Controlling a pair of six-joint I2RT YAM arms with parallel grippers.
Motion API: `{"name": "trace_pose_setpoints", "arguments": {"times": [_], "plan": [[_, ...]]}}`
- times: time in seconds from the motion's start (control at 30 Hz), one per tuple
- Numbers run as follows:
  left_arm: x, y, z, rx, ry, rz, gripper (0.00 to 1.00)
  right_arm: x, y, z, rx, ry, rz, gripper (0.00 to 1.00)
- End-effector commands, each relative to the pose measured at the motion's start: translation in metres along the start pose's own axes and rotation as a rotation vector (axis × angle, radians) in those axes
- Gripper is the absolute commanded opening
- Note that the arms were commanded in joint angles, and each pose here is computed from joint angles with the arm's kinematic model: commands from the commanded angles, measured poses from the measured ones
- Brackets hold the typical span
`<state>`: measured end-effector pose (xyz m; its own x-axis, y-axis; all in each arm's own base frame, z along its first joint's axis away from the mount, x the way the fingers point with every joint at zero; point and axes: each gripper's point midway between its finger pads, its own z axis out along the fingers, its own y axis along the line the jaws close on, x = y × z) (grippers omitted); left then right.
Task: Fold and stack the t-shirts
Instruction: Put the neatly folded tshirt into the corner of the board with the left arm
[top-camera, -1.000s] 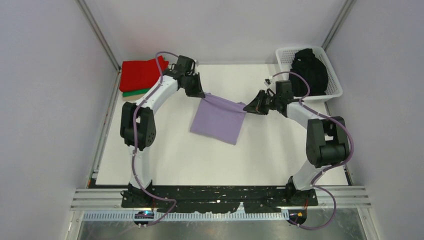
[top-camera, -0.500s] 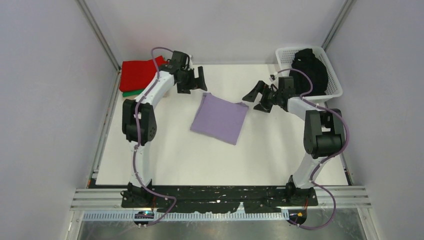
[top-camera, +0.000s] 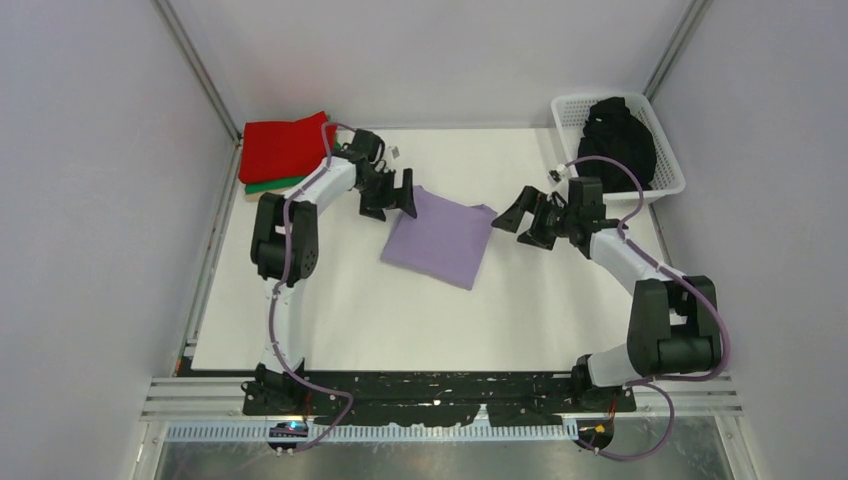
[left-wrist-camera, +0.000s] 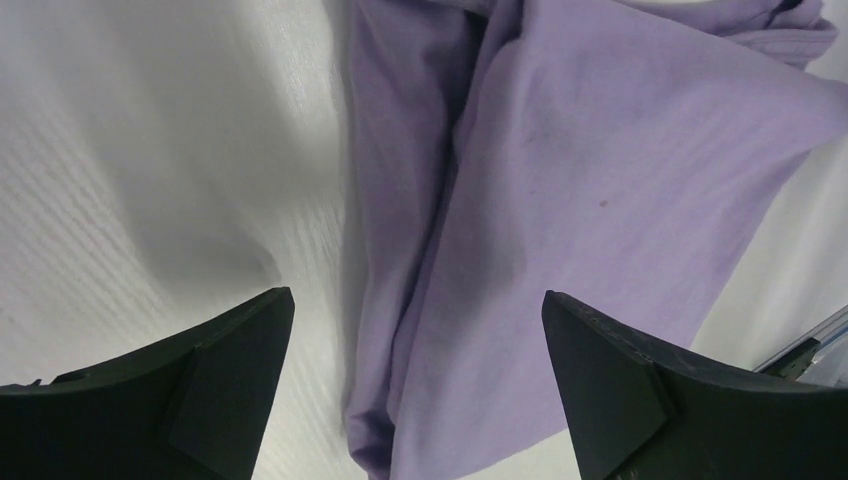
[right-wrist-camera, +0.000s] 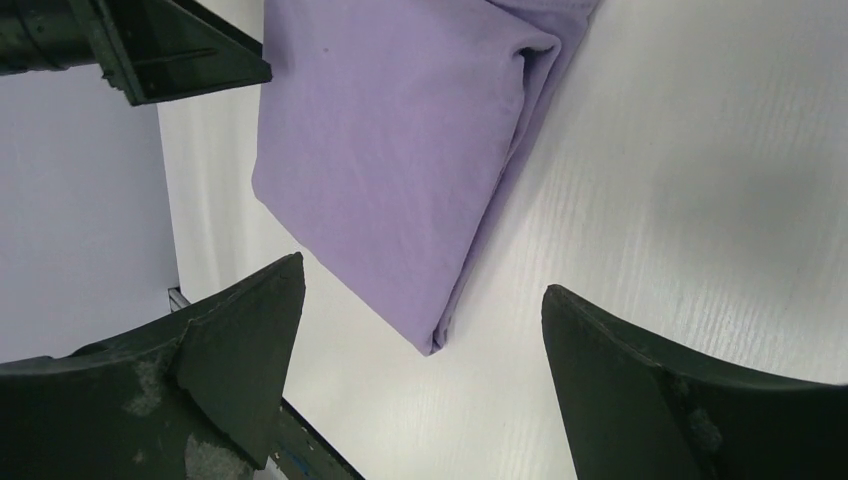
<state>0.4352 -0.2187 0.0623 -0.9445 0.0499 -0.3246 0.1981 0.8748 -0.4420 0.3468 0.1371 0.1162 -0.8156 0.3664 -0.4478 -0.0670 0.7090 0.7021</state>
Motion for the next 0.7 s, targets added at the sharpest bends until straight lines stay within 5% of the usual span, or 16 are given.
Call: {"name": "trace_pose_setpoints", "arguments": {"times": [0.0,0.67], "plan": [[-0.004,-0.01,0.01,0.064,0.031,-0.005,1.0,-0.007,0.011,-0.019,0.008,-0.055,-0.083,0.95],[0.004,-0.042,0.028,0.096,0.065,-0.201,0.98,-0.005,0.029,-0.062,-0.005,-0.112,-0.197,0.95]]}}
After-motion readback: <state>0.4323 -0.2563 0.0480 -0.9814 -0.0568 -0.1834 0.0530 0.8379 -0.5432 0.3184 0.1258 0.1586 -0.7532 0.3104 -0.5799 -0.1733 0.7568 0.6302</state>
